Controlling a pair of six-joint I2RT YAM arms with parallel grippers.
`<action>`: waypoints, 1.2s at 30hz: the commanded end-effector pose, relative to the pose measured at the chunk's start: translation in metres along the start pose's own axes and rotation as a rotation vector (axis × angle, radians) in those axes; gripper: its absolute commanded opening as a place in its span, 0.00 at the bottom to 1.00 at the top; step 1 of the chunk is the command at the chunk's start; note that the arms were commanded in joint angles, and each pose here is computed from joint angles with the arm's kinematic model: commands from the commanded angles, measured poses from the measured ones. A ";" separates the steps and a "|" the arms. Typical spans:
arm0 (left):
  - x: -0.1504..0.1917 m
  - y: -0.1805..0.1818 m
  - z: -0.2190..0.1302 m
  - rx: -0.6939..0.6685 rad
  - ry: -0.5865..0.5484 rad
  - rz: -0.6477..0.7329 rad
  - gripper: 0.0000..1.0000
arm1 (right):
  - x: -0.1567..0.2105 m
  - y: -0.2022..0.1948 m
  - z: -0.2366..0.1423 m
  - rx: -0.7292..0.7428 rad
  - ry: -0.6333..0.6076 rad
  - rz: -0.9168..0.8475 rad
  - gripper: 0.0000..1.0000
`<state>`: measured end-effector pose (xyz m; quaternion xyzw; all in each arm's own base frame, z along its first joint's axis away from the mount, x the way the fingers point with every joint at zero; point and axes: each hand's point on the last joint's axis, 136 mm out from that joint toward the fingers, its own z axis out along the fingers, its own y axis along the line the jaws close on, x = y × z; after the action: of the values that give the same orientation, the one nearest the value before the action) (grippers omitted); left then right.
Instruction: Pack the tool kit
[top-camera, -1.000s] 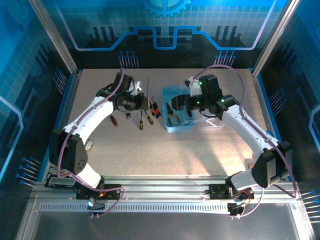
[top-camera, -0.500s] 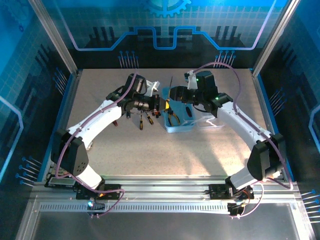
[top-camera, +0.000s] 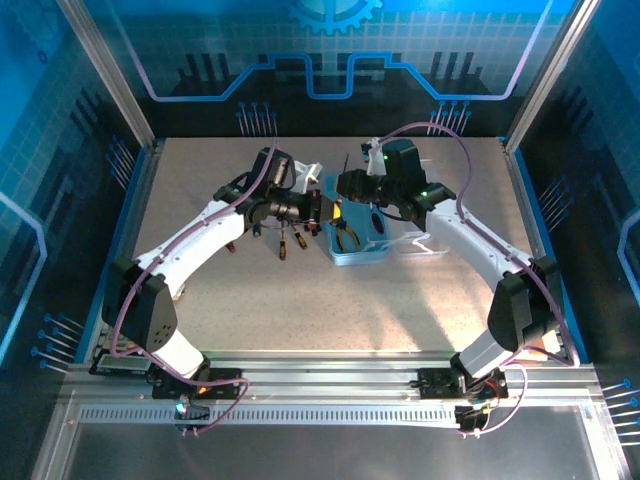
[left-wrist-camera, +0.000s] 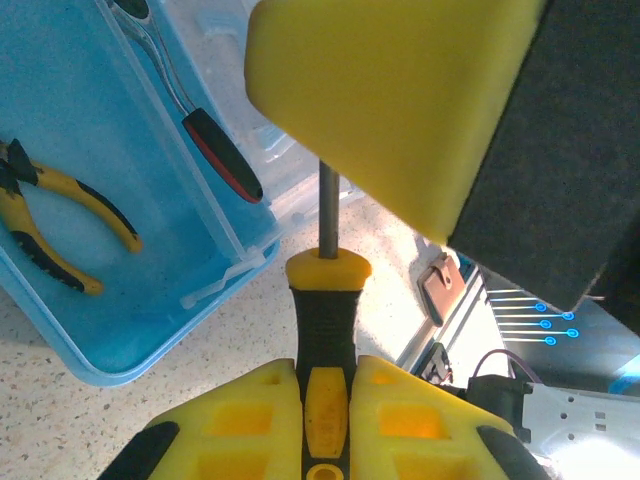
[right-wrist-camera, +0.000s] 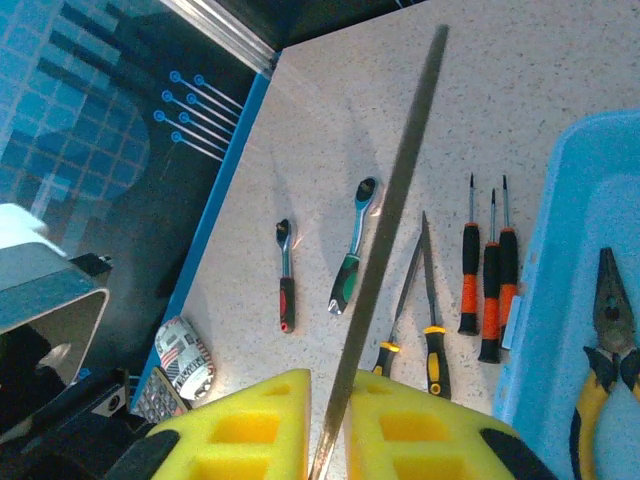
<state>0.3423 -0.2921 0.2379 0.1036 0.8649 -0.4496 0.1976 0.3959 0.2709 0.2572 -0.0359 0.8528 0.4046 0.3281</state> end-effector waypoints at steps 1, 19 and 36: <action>-0.007 -0.017 -0.002 0.043 -0.006 0.021 0.07 | -0.006 0.012 0.003 -0.031 -0.011 -0.026 0.10; -0.025 0.069 -0.061 -0.306 -0.106 -0.037 0.99 | -0.023 -0.093 -0.064 0.374 0.156 -0.212 0.00; 0.006 0.157 -0.084 -0.642 -0.029 -0.168 0.99 | -0.012 -0.196 -0.062 0.718 0.363 -0.244 0.00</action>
<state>0.3786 -0.1379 0.1772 -0.0408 0.9579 -0.1868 0.2141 0.4325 0.1050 0.1584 -0.0860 0.9719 0.0533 0.2123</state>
